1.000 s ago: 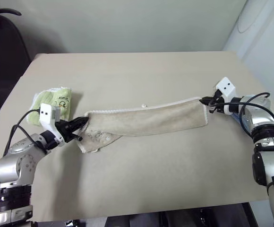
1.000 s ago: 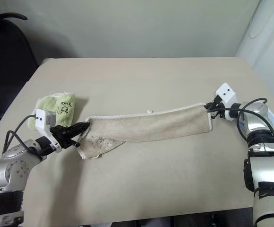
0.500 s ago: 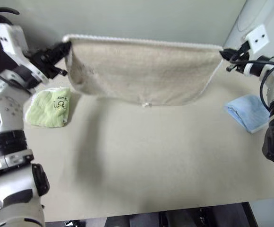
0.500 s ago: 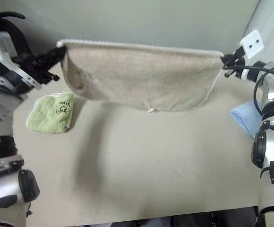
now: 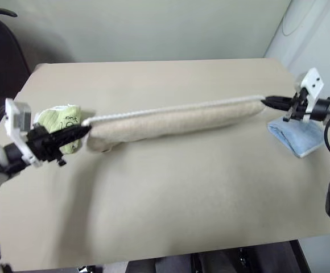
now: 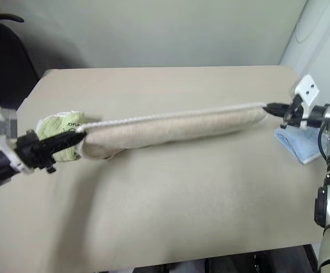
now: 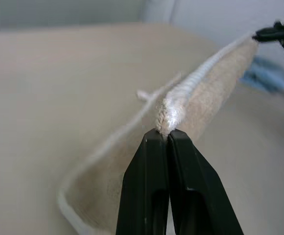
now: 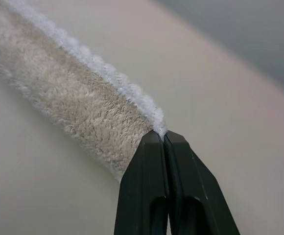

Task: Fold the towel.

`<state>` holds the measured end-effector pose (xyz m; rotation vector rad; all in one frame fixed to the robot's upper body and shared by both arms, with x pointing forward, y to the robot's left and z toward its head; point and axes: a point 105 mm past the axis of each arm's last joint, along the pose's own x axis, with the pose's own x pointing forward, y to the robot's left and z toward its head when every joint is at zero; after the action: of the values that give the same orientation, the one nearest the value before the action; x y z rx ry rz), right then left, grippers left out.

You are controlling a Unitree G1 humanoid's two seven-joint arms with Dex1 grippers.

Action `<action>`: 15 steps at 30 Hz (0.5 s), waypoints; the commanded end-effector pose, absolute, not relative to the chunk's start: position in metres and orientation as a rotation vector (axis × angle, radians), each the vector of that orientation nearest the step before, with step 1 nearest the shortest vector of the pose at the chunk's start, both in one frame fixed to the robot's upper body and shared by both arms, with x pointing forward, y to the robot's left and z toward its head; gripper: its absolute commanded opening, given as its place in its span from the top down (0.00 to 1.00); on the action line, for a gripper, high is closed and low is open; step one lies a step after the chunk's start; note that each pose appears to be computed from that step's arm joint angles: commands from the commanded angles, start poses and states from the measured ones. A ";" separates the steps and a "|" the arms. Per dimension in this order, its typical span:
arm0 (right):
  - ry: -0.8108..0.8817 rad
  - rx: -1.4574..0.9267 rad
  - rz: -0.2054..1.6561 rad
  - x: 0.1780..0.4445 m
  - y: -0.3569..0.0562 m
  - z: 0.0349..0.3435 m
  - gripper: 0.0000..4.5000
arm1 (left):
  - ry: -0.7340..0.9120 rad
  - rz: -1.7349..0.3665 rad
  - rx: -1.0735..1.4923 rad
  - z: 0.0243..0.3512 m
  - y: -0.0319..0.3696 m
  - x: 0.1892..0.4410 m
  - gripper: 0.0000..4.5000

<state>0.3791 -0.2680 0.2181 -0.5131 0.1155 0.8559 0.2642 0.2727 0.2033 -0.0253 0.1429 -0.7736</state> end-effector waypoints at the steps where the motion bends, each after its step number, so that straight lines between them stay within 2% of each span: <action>1: 0.146 -0.555 0.874 0.365 -0.279 0.220 1.00 | 0.238 -0.762 0.019 0.187 0.279 0.246 1.00; 4: 0.162 -0.526 0.896 0.366 -0.273 0.213 1.00 | 0.299 -0.742 -0.014 0.166 0.278 0.239 1.00; 8: 0.175 -0.569 0.874 0.376 -0.263 0.204 1.00 | 0.282 -0.701 -0.042 0.157 0.272 0.246 1.00; 15: 0.149 -0.638 0.684 0.421 -0.243 0.203 1.00 | 0.173 -0.444 0.038 0.164 0.297 0.299 1.00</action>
<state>0.4137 -0.2352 0.1923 -0.5911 0.1728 0.7665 0.2930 0.2832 0.1624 -0.0057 0.1864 -0.5247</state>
